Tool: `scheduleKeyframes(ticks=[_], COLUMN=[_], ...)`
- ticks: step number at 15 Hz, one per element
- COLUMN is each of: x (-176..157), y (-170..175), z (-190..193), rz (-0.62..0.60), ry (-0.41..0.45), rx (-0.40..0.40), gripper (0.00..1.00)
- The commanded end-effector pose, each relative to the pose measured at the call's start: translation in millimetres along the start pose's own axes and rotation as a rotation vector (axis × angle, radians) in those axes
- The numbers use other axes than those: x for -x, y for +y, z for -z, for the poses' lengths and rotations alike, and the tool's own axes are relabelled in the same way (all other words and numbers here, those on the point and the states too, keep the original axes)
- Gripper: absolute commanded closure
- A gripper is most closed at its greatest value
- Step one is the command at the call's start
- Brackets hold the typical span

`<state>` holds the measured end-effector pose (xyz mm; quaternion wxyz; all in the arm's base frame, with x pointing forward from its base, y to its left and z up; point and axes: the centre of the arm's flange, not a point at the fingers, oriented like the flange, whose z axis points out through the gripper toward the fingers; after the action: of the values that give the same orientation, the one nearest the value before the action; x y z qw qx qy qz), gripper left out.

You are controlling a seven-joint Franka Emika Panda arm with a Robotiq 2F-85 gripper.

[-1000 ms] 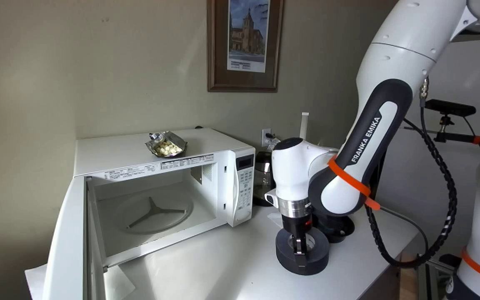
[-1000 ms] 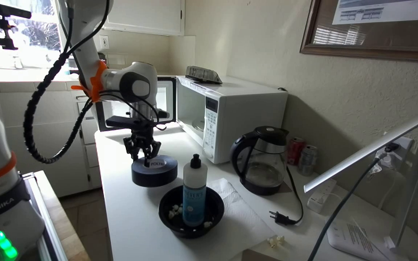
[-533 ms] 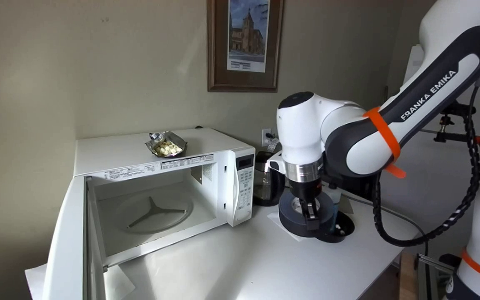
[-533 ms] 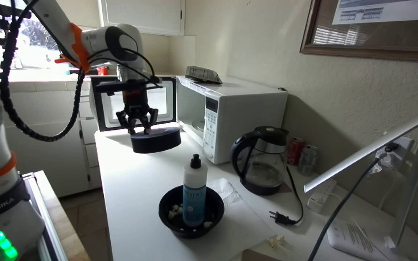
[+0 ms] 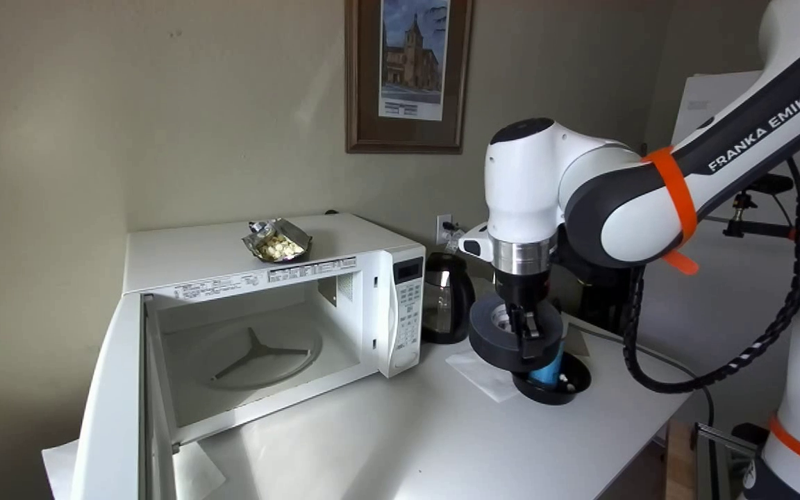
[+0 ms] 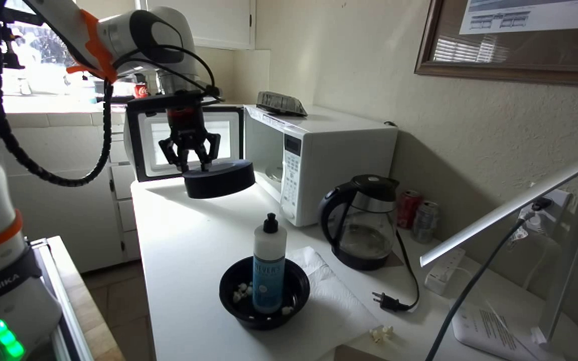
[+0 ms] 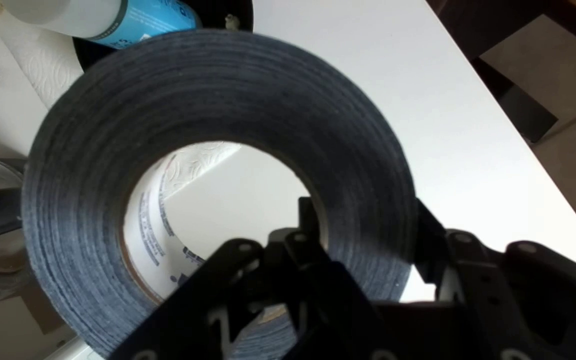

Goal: Pick the masking tape from the table and place it on top of the microwave

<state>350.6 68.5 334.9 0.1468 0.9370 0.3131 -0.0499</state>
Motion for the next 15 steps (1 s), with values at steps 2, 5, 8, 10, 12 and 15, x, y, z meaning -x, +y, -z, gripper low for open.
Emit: scheduleKeyframes(ticks=[2, 5, 8, 10, 12, 15], x=[10.9, 20.3, 36.3, 57.5, 74.9, 72.0], y=[8.0, 14.5, 28.0, 50.0, 80.3, 82.2], z=[24.6, 47.6, 83.1, 112.7, 140.1, 129.9], rz=[-0.035, -0.057, -0.084, -0.135, -0.202, -0.208], ry=[0.024, 0.065, 0.131, 0.218, 0.285, 0.294], rx=[0.048, 0.073, 0.14, 0.178, 0.186, 0.147], gripper=[0.8, 0.8, 0.8, 0.8, 0.8, 0.55])
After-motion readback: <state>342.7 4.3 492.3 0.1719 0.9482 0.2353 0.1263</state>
